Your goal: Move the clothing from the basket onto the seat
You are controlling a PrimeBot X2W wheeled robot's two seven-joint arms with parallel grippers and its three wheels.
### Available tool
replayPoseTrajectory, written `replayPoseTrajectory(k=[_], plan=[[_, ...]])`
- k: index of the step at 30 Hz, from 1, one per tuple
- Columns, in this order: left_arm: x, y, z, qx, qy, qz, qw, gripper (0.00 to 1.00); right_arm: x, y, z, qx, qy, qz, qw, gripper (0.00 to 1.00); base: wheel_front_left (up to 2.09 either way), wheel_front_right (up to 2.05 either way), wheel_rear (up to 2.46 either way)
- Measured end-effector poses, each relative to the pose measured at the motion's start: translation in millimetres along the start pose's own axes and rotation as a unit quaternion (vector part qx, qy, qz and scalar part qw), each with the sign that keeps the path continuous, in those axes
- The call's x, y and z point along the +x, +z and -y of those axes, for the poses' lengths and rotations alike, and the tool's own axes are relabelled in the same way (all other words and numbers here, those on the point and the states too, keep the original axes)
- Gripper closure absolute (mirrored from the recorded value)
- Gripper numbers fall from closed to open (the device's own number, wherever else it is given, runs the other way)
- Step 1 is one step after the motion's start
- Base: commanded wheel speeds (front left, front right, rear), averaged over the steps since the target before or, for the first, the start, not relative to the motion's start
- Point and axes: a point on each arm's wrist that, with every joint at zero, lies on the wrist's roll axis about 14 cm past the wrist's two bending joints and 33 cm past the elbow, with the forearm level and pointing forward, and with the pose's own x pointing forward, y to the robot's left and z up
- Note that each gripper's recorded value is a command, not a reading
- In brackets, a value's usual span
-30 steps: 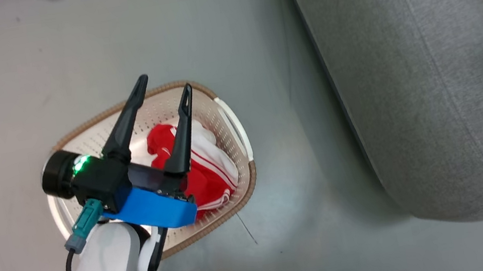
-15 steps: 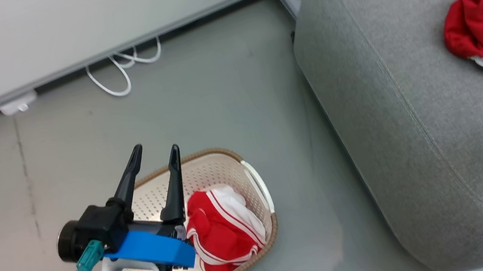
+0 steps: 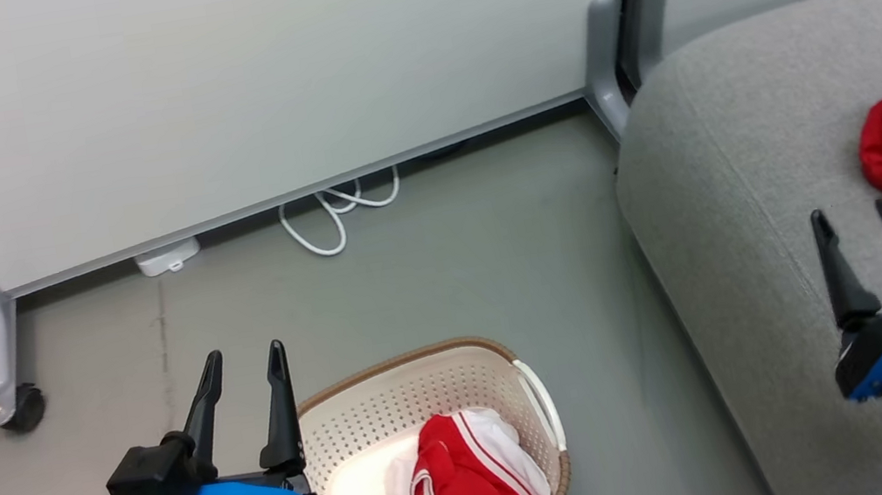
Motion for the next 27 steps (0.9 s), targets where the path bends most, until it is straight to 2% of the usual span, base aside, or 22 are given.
replayPoseTrajectory(k=[8, 15, 27], plan=[[-23.0, 7.2, -31.0, 0.002, 0.053, 0.008, 0.999, 0.00, -16.9, -7.6, -59.0, 0.026, 0.062, -0.012, 0.998, 0.00, 0.00, 0.00, 0.00], [-40.9, 7.4, -50.2, 0.001, 0.087, 0.008, 0.996, 0.00, -27.1, -9.8, -92.7, 0.034, 0.103, -0.018, 0.994, 0.00, 0.00, 0.00, 0.00], [-53.9, 7.3, -62.9, -0.002, 0.112, 0.009, 0.994, 0.00, -31.1, -7.6, -113.1, 0.036, 0.130, -0.020, 0.991, 0.00, 0.00, 0.00, 0.00]])
